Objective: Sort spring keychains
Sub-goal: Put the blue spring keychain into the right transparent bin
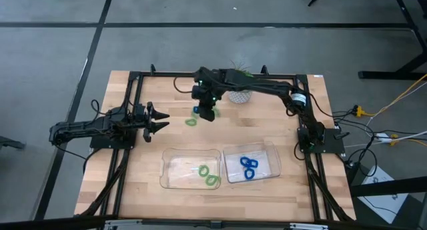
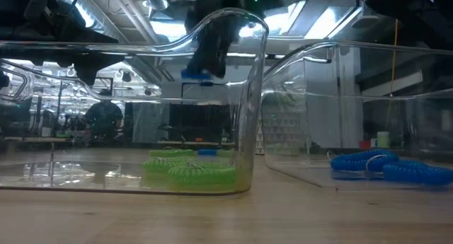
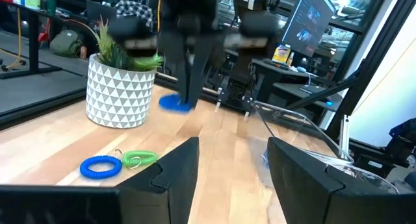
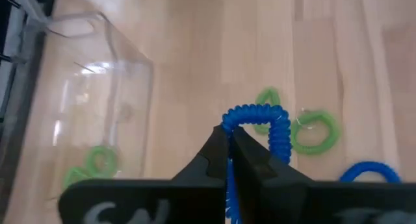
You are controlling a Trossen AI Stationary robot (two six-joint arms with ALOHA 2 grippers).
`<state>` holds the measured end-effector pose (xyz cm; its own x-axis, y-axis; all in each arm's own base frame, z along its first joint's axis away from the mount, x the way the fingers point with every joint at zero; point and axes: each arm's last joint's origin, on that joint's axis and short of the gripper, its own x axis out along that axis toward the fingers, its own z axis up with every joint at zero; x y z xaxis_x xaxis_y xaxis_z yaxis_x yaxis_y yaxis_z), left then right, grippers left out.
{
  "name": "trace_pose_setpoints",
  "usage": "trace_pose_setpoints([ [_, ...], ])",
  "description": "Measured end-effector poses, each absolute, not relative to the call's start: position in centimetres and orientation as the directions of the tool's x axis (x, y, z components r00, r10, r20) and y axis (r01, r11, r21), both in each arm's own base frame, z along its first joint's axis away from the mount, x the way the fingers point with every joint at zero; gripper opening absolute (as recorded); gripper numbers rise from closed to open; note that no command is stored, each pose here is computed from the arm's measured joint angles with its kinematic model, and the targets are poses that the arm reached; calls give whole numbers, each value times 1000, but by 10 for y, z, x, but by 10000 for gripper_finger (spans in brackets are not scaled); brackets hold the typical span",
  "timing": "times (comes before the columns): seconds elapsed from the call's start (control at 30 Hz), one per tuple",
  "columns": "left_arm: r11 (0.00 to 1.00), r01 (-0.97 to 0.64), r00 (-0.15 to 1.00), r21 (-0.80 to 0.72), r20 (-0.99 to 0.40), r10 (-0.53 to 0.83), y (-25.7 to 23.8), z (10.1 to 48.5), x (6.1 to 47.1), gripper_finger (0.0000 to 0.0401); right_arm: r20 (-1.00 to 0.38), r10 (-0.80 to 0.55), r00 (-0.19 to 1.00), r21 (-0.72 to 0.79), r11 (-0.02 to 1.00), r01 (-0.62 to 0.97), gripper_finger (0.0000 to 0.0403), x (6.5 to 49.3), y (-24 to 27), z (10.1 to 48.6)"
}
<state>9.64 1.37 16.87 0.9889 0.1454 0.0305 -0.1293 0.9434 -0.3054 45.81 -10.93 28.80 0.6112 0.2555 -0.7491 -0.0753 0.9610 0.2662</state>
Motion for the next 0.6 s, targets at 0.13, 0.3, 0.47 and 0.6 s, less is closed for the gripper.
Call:
trace_pose_setpoints([
  [0.13, 943, -129, 989, -305, 30, 146, 14, 169, 96, 178, -723, 257, 641, 249, 963, -105, 6, 457, -100, 319],
  [0.3, 943, -129, 989, -305, 30, 145, 14, 169, 96, 178, -692, 264, 672, 226, 963, -146, 6, 451, -88, 355],
  [0.47, 943, -129, 989, -305, 30, 146, 14, 169, 96, 178, -693, 286, 661, 214, 958, -190, 7, 440, -75, 368],
  [0.6, 943, -130, 989, -305, 30, 146, 14, 169, 96, 178, -721, 328, 610, 240, 945, -224, 8, 432, -65, 369],
])
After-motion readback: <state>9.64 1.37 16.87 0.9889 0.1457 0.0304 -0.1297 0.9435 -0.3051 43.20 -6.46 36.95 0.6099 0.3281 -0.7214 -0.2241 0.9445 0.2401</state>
